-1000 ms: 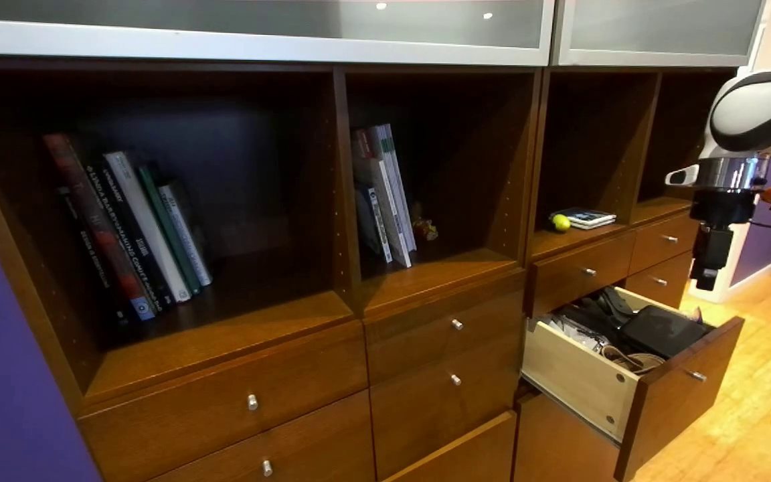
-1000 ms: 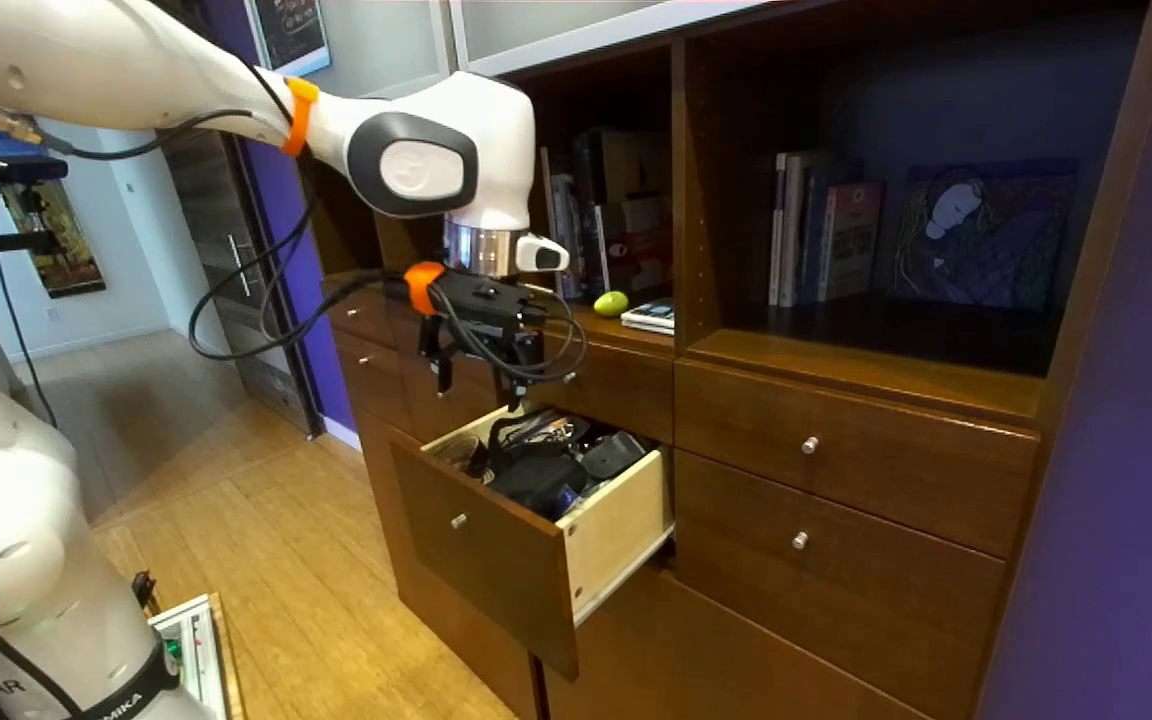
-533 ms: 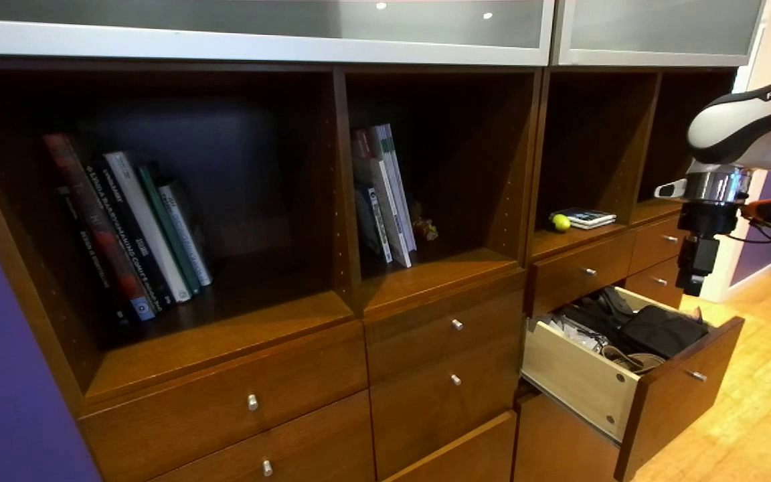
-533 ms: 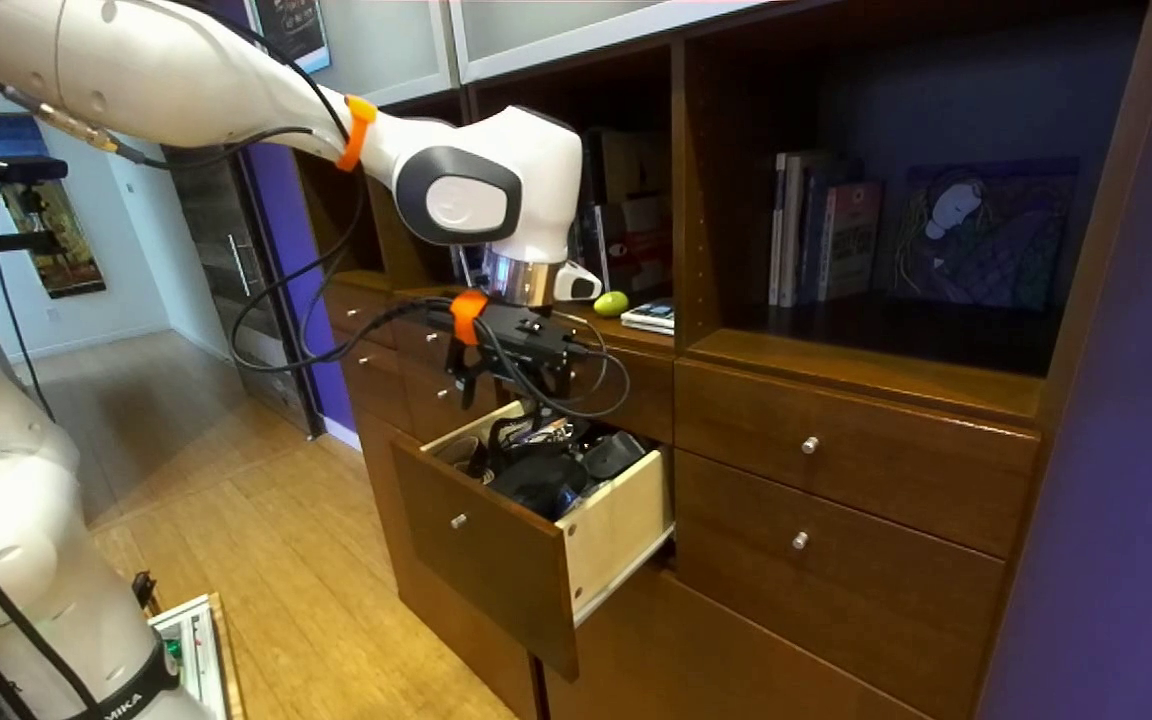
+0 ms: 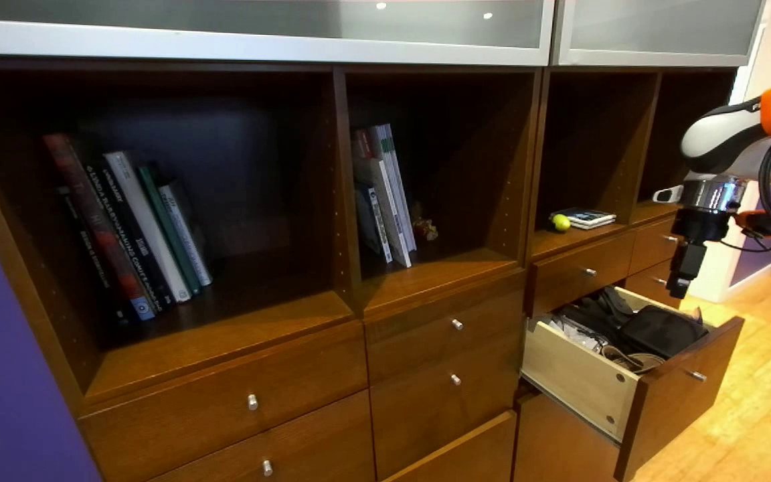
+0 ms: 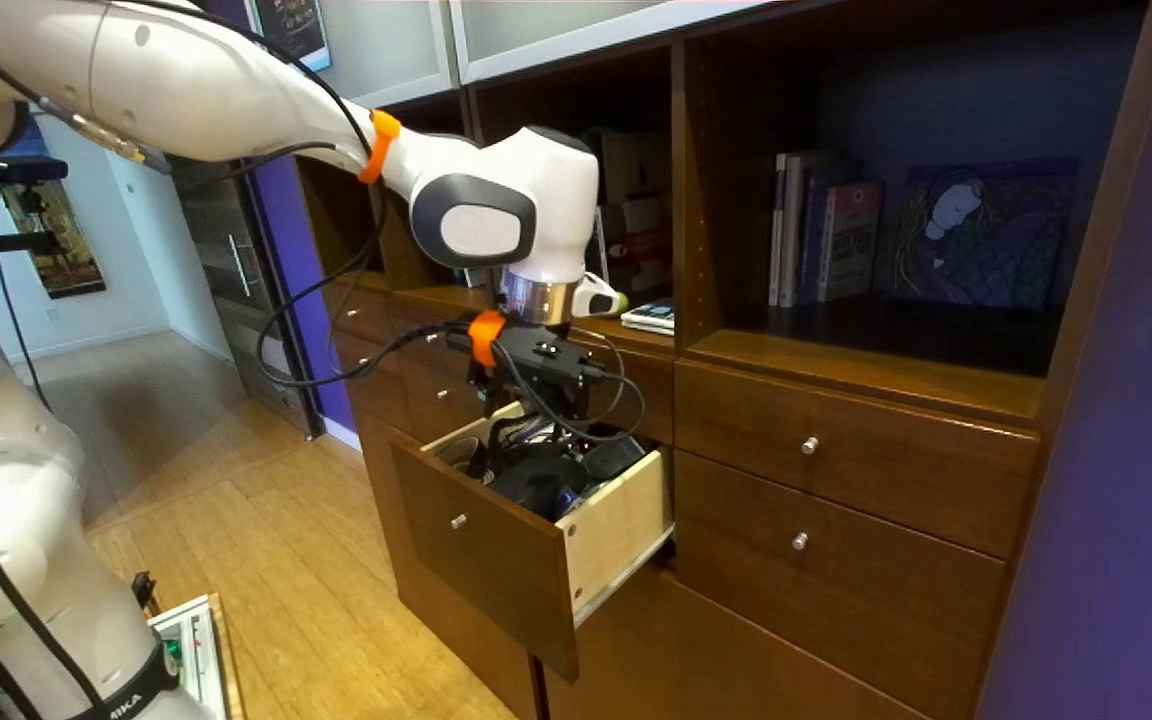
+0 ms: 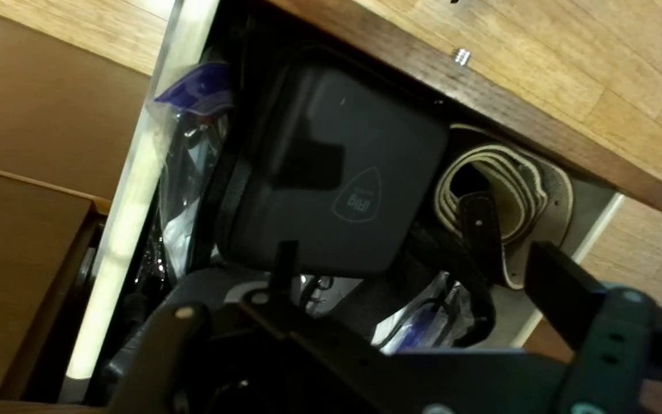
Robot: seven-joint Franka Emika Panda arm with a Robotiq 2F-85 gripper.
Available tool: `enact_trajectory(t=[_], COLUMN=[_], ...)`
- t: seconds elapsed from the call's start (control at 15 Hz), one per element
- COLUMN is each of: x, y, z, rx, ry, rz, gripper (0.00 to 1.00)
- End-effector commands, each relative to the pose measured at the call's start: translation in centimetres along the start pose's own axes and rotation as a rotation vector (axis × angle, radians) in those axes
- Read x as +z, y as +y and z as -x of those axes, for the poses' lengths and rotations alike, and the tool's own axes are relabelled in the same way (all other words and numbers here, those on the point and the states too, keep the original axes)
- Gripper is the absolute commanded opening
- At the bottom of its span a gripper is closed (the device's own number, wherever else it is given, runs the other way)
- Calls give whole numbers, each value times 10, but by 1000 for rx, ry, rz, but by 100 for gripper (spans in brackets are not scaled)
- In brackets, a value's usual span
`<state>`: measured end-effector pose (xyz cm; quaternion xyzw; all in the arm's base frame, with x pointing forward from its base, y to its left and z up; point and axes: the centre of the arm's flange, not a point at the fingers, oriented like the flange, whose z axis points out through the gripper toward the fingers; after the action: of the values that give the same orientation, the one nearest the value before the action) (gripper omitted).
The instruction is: Remove the black pouch from the drawer and put it in the shelf on top of the open drawer
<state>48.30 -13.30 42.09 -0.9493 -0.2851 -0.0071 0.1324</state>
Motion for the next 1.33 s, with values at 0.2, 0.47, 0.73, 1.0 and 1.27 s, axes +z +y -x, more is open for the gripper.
enact_trajectory(t=[0.2,0.47,0.73,1.0,1.27], x=[36,54,65,79,82], y=[42,61,69,66,58], z=[0,4,4,3,4], rx=[10,34,43,47,38], ry=[136,186,197,139,91], rz=[-43,-14,0,-66,-143], gripper=[100,100,100,100,100])
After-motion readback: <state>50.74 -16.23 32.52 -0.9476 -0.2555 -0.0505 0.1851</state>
